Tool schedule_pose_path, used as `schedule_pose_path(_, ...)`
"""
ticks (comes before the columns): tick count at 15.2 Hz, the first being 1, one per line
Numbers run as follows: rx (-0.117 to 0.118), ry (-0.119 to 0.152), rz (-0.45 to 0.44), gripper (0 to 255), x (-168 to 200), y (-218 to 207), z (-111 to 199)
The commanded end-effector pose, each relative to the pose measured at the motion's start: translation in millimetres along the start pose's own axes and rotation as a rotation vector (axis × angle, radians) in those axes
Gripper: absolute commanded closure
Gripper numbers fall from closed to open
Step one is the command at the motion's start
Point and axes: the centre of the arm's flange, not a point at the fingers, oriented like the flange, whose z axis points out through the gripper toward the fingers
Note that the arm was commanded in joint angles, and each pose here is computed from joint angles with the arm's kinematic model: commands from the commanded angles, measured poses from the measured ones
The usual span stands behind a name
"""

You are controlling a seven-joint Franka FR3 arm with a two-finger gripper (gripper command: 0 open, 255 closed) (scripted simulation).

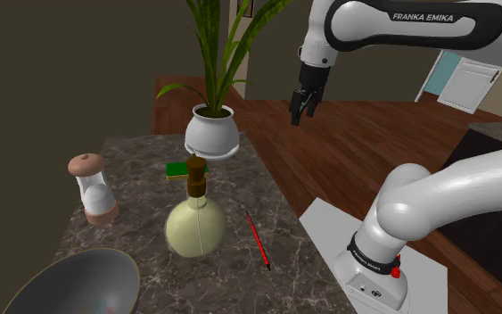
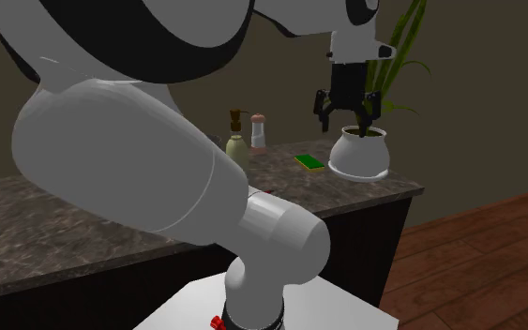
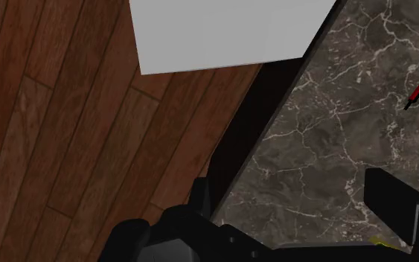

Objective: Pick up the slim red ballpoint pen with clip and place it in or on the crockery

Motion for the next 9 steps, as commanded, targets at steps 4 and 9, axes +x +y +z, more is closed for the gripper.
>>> schedule_pose_path(4, -0.001, 0.000, 0.075, 0, -8.3, -29.8, 24.9)
schedule_pose_path(9, -0.003, 0.001, 0.199, 0, -17.2, -80.6, 66.4)
